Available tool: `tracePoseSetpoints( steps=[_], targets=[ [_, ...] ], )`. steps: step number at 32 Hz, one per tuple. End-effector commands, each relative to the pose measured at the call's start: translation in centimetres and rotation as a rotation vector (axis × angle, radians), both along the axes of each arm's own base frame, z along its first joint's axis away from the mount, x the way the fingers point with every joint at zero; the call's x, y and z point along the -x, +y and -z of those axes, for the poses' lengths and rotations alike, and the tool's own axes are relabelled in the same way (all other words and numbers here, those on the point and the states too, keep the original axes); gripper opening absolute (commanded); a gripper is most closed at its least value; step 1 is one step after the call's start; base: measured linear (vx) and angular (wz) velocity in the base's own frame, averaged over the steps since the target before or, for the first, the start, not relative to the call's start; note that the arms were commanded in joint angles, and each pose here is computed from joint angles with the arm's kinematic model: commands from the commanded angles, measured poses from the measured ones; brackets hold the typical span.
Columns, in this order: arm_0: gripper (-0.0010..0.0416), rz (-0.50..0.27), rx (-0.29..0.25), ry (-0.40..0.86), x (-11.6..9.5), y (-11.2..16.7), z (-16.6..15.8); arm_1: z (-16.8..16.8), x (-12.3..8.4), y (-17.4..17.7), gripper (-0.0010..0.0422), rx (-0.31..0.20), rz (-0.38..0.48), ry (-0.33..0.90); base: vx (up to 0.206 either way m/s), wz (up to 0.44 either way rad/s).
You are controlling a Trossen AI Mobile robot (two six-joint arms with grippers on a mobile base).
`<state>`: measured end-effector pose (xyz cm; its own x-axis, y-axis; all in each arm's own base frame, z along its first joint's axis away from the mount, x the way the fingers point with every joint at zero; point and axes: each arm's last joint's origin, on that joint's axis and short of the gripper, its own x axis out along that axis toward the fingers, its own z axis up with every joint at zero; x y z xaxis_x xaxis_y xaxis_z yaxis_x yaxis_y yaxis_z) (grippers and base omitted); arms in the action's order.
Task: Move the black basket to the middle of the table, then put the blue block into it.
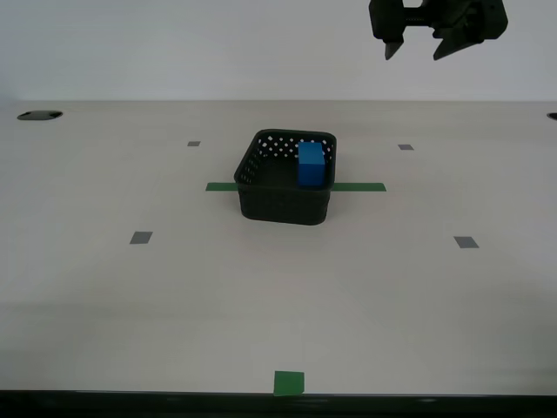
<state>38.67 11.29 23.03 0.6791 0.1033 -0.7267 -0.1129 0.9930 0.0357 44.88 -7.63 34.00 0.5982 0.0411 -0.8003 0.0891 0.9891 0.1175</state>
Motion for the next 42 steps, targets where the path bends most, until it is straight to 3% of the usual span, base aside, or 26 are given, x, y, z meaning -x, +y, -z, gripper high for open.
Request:
tracePoseSetpoints(
  steps=[1,42],
  targets=[
    [0.0389,0.0,-0.001,-0.005,-0.02,0.02,-0.07,-0.07,0.03,0.02,0.008,-0.001,0.001,-0.001,0.0,0.0],
    [0.0389,-0.001,-0.001,-0.008,-0.03,0.04,-0.09,-0.07,0.02,0.02,0.008,-0.001,0.001,-0.002,0.0,0.0]
  ],
)
